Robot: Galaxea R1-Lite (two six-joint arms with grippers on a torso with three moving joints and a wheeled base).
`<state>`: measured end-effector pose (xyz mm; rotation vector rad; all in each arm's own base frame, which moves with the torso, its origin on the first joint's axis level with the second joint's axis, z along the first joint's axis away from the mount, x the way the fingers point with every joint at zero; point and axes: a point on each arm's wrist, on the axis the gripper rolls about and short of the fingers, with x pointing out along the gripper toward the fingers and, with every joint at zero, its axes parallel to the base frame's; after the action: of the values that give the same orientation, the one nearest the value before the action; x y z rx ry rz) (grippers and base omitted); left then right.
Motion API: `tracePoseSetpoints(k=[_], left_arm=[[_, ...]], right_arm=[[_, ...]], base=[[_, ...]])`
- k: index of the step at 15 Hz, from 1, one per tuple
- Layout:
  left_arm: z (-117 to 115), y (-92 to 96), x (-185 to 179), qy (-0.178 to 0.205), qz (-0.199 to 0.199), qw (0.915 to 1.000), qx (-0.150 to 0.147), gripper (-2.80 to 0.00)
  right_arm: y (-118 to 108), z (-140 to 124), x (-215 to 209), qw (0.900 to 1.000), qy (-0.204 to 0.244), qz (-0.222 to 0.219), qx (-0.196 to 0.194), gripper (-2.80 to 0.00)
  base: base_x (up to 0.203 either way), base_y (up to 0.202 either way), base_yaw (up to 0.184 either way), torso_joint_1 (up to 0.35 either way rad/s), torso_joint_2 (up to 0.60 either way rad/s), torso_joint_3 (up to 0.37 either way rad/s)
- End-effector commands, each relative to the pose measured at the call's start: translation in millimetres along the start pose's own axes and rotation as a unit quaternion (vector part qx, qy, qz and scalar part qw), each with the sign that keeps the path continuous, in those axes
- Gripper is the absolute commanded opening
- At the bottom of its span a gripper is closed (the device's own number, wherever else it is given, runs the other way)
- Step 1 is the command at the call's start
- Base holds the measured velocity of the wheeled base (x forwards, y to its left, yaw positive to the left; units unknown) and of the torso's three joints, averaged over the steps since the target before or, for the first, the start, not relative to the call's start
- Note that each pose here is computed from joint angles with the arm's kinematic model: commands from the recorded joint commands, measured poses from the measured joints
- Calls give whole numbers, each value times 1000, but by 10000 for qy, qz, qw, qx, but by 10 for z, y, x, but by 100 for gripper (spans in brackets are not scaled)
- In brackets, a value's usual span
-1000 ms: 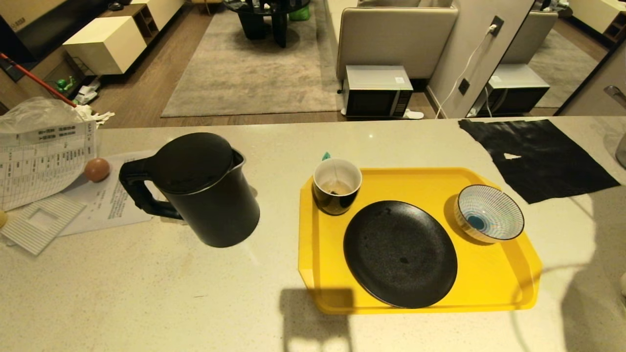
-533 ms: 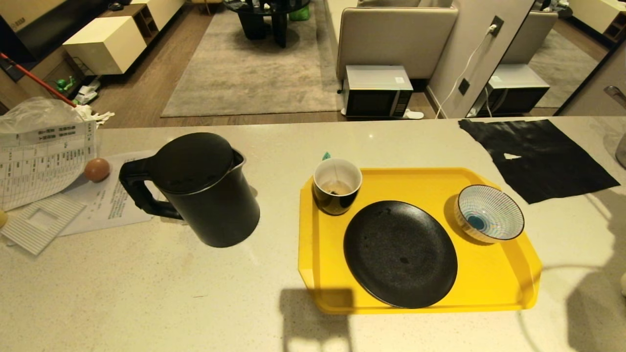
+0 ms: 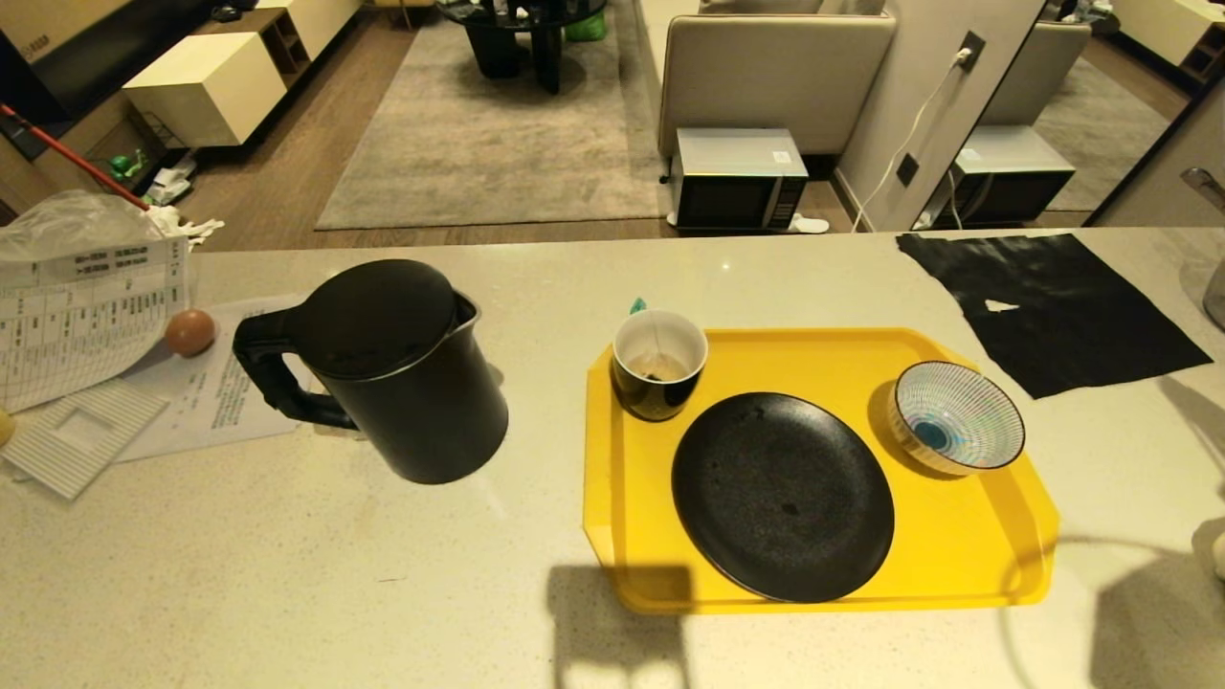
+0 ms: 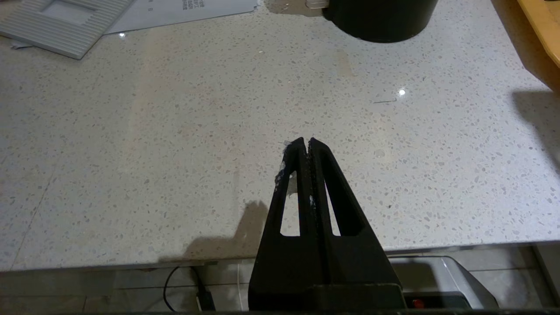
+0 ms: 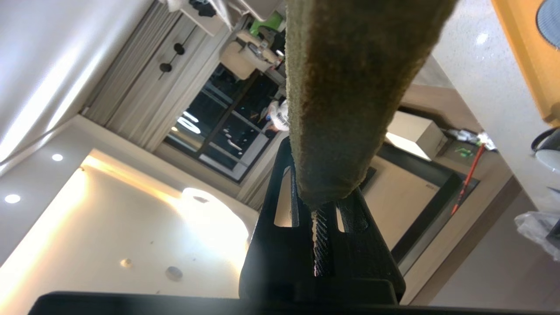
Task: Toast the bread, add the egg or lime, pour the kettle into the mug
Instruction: Put the bread slices in the toaster
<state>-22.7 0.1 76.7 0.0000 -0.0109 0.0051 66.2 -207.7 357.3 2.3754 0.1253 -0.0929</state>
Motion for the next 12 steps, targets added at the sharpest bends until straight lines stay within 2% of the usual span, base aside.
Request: tracePoseSetpoints(k=[1,4,6,10,12], left_arm=[[1,0,1,1,5,10000,0,-280],[1,0,1,1,6,10000,0,-280],[1,0,1,1,13,10000,0,-280],[1,0,1,1,-3,10000,0,-280],[1,0,1,1,12,10000,0,-280]], right_arm=[[-150,-102,-67,9999,-25,64,85,-280],[-286,-22,-95,9993,-111,94,355,-280],[-273,33,-103,9989,-176,117,421,-280],[-191,-59,-47,9999,-9,25,112,-280],[-201,-262,25,9994,266,-140,-184,-280]], base=[[0,0,0,0,0,0],[0,0,0,0,0,0],[0,0,0,0,0,0],[0,0,0,0,0,0],[0,0,0,0,0,0]])
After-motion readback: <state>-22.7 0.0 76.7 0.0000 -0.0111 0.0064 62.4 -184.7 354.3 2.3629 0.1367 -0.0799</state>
